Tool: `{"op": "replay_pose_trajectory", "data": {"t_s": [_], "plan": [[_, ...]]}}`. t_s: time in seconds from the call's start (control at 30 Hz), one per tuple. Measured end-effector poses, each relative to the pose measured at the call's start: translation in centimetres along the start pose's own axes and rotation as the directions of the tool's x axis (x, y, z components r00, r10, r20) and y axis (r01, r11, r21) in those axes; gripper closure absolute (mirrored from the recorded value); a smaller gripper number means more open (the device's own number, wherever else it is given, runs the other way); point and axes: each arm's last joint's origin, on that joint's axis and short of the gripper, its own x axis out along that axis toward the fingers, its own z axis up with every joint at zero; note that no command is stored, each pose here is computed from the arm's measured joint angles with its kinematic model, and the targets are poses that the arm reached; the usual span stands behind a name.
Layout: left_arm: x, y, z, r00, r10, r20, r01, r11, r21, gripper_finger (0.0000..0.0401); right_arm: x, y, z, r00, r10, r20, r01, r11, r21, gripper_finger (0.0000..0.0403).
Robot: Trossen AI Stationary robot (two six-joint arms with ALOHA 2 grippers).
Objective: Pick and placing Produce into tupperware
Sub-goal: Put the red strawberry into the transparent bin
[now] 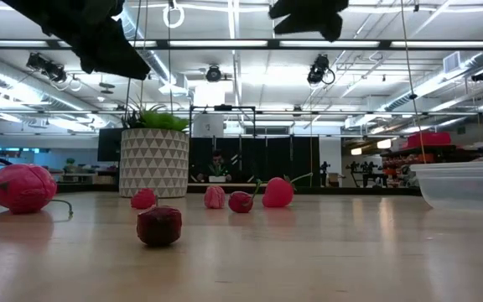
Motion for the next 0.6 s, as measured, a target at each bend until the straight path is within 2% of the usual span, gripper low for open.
{"op": "replay_pose_trajectory", "data": {"t_s": [0.13, 0.23, 0.33, 0.47, 0.6], "plan": [[0.0, 0.0, 0.0, 1.000, 0.000, -0.003, 0.000, 1.000, 0.002, 0.0229, 1.6, 0.2, -0.5, 0.998, 0.047, -0.053, -0.041, 0.994, 0.104, 0.0215], [0.0, 0.0, 0.0, 1.000, 0.000, -0.004, 0.000, 1.000, 0.002, 0.0228, 2.5, 0.2, -1.5, 0.990, 0.050, -0.130, -0.033, 0.990, 0.134, 0.0215], [0.0, 0.0, 0.0, 1.000, 0.001, -0.004, -0.001, 1.000, 0.002, 0.0228, 3.3, 0.0, -3.1, 0.968, -0.016, -0.252, 0.041, 0.995, 0.095, 0.0215], [0.0, 0.0, 0.0, 1.000, 0.001, -0.004, -0.001, 1.000, 0.002, 0.0229, 4.7, -0.5, -5.5, 0.906, -0.143, -0.399, 0.176, 0.983, 0.047, 0.0215], [0.0, 0.0, 0.0, 1.000, 0.001, -0.004, -0.001, 1.000, 0.003, 0.0228, 7.0, -0.4, -7.6, 0.861, -0.180, -0.476, 0.213, 0.977, 0.016, 0.0215]]}}
